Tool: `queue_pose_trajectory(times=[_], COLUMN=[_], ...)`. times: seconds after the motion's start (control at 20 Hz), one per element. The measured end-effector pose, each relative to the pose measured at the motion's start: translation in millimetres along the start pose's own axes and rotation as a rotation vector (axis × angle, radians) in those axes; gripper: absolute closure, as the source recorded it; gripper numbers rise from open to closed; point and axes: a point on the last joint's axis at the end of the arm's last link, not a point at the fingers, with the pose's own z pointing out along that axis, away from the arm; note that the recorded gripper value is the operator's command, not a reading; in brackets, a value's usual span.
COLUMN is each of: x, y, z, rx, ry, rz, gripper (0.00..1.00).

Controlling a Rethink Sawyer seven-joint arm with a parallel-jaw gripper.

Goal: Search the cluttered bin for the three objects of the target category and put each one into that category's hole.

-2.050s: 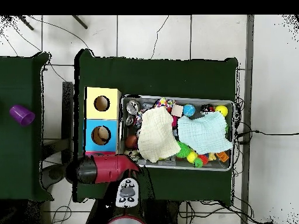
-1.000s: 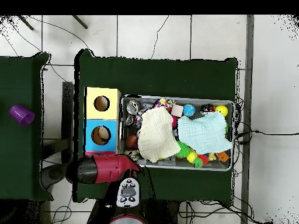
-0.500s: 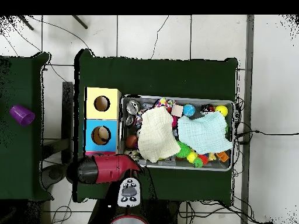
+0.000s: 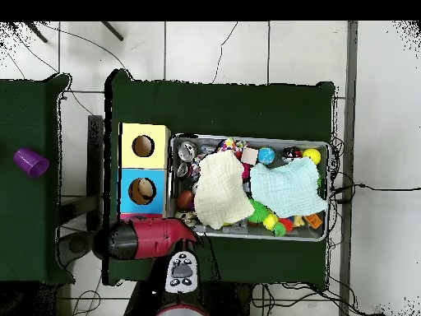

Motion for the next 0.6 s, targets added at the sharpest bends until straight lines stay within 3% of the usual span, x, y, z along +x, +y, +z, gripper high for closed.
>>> queue_pose_trajectory(times=[0.35,0.6], x=[1.5,1.9], y=[0.7,3.4], z=[-4.3,-25.6], rx=[-0.001,0.000], ry=[-0.003,-0.016], rz=[-0.001,-0.006], gripper=[1.00,1.00])
